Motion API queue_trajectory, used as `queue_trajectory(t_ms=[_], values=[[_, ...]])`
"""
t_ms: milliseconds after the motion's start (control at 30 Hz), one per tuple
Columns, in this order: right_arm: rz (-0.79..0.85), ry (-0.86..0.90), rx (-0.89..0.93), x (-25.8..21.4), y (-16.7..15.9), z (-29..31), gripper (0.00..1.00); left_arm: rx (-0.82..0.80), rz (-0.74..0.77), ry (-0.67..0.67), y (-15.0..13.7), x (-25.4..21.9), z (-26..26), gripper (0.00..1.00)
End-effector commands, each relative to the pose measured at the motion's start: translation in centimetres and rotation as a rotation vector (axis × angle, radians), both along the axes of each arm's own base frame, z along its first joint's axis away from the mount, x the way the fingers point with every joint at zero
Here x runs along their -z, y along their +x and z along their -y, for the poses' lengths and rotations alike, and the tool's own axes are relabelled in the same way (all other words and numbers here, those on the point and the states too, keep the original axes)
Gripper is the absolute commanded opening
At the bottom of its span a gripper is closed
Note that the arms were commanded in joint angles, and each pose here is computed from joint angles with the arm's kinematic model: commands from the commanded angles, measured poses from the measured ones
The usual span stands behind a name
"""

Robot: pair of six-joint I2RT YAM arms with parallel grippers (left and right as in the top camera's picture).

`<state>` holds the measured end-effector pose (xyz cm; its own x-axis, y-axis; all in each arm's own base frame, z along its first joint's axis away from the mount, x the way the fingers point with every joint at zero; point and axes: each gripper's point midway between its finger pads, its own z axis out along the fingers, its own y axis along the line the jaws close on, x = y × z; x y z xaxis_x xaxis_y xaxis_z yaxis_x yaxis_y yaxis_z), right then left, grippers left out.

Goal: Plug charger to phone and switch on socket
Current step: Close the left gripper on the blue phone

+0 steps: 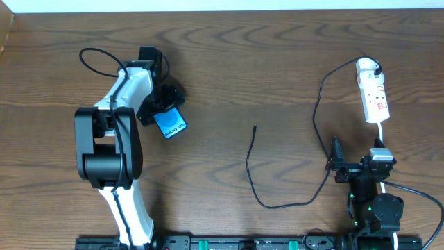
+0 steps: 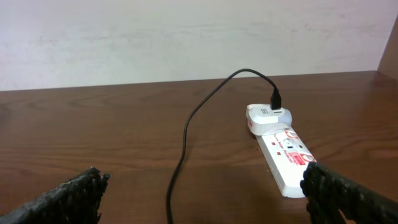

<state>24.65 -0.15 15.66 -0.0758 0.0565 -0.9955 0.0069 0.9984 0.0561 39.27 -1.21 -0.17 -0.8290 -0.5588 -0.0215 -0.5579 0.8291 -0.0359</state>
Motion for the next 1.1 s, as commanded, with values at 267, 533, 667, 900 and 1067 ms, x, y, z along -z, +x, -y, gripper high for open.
queue_trajectory(t_ms=[267, 533, 667, 900, 1067], values=[[0.0, -0.011, -0.018, 0.04, -0.03, -0.38, 0.99, 0.025, -0.046, 0.01, -0.75, 1.01, -0.18, 0.95], [0.0, -0.011, -0.018, 0.05, -0.03, -0.38, 0.99, 0.025, -0.047, 0.011, -0.76, 1.01, -0.19, 0.95], [0.0, -0.011, -0.018, 0.05, -0.03, -0.38, 0.99, 0.025, -0.049, 0.011, -0.81, 1.01, -0.19, 0.95], [0.0, -0.011, -0.018, 0.05, -0.03, -0.38, 0.99, 0.04, -0.059, 0.011, -1.06, 1.01, -0.2, 0.95], [0.0, -0.011, -0.018, 0.04, -0.03, -0.38, 0.99, 0.04, -0.06, 0.011, -1.07, 1.01, -0.2, 0.95]])
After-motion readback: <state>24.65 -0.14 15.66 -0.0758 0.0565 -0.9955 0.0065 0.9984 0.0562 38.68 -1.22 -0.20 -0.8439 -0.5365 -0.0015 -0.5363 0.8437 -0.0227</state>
